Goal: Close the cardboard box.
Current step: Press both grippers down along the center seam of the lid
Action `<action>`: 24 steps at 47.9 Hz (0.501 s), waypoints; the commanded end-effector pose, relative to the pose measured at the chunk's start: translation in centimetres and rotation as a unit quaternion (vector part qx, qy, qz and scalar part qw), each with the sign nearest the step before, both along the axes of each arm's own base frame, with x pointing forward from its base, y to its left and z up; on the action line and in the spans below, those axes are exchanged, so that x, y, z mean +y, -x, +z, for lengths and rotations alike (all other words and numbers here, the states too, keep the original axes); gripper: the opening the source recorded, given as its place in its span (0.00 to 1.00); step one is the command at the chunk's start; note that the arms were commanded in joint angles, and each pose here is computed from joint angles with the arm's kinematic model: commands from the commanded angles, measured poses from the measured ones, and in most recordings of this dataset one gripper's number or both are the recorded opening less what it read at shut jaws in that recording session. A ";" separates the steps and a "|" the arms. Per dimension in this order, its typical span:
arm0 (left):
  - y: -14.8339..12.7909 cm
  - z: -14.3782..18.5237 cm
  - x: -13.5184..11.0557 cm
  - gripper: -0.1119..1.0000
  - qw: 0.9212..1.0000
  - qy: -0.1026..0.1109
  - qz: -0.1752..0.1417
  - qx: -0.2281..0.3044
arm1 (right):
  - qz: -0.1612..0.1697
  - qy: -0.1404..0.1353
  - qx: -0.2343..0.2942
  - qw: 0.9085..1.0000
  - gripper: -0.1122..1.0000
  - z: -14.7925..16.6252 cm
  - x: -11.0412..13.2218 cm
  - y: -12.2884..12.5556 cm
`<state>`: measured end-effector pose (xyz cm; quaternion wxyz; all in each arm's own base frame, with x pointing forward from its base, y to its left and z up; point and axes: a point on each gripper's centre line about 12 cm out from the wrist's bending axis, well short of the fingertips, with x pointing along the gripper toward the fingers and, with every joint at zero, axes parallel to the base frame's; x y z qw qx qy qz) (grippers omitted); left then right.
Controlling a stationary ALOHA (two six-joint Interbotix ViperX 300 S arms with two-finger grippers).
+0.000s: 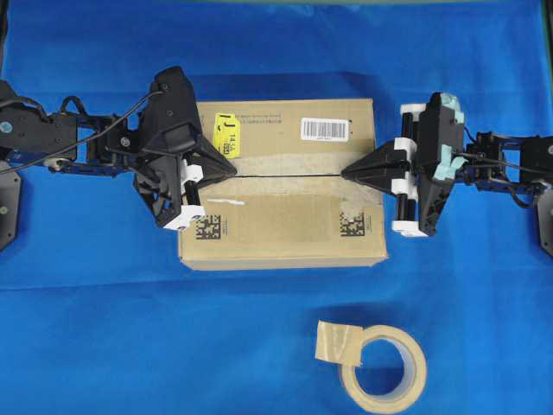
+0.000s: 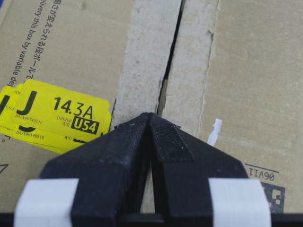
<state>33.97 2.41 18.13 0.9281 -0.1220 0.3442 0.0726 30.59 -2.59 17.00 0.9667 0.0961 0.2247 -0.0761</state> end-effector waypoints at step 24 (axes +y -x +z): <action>0.3 0.6 -0.6 0.10 1.000 -0.002 -0.009 -0.021 | -0.002 -0.003 0.004 1.000 0.10 -0.5 0.1 0.7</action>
